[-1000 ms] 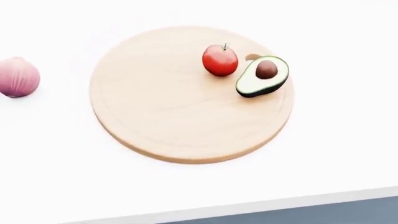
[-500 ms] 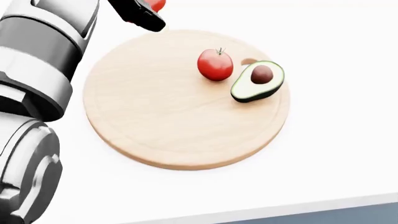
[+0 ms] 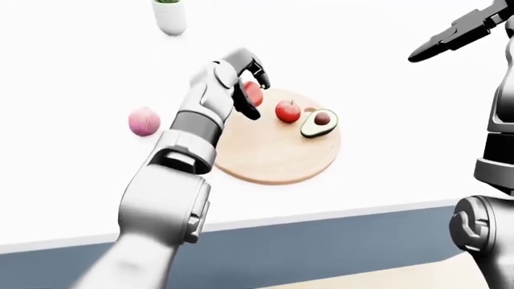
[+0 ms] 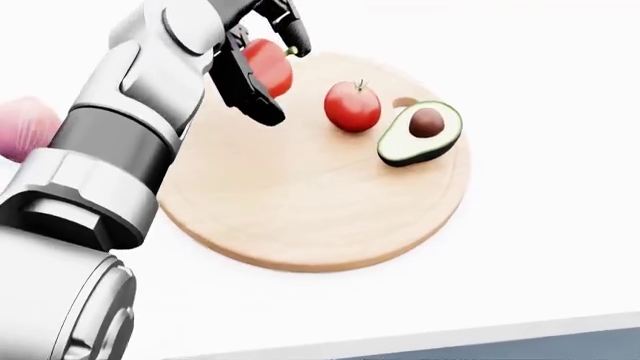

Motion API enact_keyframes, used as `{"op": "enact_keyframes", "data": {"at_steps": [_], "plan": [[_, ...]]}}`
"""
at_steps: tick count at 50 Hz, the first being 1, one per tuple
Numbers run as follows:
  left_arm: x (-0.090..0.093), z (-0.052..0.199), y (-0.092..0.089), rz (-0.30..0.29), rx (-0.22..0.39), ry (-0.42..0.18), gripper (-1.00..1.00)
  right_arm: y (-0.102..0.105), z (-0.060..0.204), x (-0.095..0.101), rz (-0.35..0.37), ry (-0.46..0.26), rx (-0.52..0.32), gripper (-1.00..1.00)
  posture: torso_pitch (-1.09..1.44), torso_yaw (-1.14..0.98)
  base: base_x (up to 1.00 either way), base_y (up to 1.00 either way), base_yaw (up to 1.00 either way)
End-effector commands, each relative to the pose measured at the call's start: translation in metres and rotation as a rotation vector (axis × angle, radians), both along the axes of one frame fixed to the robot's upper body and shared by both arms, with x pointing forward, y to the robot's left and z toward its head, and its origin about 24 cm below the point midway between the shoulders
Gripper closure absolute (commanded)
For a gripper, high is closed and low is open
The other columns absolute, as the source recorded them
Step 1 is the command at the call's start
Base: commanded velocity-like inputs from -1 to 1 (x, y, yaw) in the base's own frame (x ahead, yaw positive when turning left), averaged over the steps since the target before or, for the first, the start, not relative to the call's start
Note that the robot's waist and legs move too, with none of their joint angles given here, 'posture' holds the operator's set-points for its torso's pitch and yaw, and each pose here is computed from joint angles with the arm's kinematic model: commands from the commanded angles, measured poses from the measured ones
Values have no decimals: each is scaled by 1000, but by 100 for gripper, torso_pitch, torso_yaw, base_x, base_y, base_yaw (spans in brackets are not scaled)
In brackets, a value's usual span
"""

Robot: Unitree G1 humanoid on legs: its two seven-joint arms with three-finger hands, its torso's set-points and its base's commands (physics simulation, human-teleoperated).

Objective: Place the avocado, onion, tomato and bell pepper on the cutting board.

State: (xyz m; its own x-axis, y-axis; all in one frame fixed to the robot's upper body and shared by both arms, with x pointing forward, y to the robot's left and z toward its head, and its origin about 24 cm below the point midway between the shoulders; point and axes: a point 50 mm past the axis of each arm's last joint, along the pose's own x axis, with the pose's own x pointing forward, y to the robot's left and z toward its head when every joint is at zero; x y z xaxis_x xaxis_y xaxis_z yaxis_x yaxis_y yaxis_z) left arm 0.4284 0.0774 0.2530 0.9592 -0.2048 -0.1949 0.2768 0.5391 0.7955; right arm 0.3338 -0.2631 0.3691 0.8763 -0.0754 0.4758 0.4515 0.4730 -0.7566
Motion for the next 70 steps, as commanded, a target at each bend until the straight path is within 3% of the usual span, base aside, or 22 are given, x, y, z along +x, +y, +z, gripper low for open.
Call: {"op": "enact_keyframes", "data": {"at_steps": [1,18,34,41,42,43,44,45,49,50,52,54,56,59,60,61,62,68,70], "plan": [[-3,30,-7,-36,4,-105,100,0,19,-12,-5,-87,-14,-100,0,0,0,0,0],[-9,9,-21,-100,75,-78,100,-3,19,-13,-13,-86,-13,-100,0,0,0,0,0],[-10,-9,-24,-116,113,-60,100,-4,12,-11,-15,-73,-11,-100,0,0,0,0,0],[-10,-5,-22,-116,135,-59,98,-4,12,-10,-16,-71,-10,-100,0,0,0,0,0],[-10,-4,-22,-114,133,-61,-11,-4,12,-10,-17,-70,-11,-100,0,0,0,0,0],[-10,-4,-22,-115,135,-63,-32,-4,11,-10,-16,-69,-10,-100,0,0,0,0,0],[-10,-4,-22,-114,137,-63,-87,-4,11,-10,-17,-69,-10,-100,0,0,0,0,0],[-10,-6,-22,-115,140,-61,-70,-4,11,-9,-17,-67,-9,-100,0,0,0,0,0],[-10,-3,-21,-114,143,-64,-100,-5,13,-10,-19,-70,-9,-100,0,0,0,0,0],[-10,-2,-21,-114,142,-66,-90,-5,13,-10,-19,-69,-10,-100,0,0,0,0,0],[-10,-1,-21,-114,141,-69,-100,-5,12,-10,-19,-69,-9,-100,0,0,0,0,0],[-10,6,-19,-111,137,-80,-100,-5,12,-10,-21,-67,-8,-100,0,0,0,0,0],[-11,19,-16,-107,127,-96,-82,-6,12,-10,-22,-67,-7,-100,0,0,0,0,0],[-14,53,-10,-95,121,-156,-78,-6,15,-10,-24,-69,-9,-100,0,0,0,0,0],[-16,69,-7,-93,120,-174,-66,-6,15,-10,-23,-69,-10,-100,0,0,0,0,0],[-19,83,-4,-86,117,-201,-70,-6,15,-10,-24,-68,-11,-100,0,0,0,0,0],[-23,100,0,-81,120,-229,-96,-6,14,-10,-24,-68,-10,-100,0,0,0,0,0],[-57,190,31,-30,102,-389,-100,-4,13,-8,-19,-65,-13,-100,0,0,0,0,0],[-61,198,42,0,111,-403,-100,-3,14,-8,-17,-66,-12,-100,0,0,0,0,0]]}}
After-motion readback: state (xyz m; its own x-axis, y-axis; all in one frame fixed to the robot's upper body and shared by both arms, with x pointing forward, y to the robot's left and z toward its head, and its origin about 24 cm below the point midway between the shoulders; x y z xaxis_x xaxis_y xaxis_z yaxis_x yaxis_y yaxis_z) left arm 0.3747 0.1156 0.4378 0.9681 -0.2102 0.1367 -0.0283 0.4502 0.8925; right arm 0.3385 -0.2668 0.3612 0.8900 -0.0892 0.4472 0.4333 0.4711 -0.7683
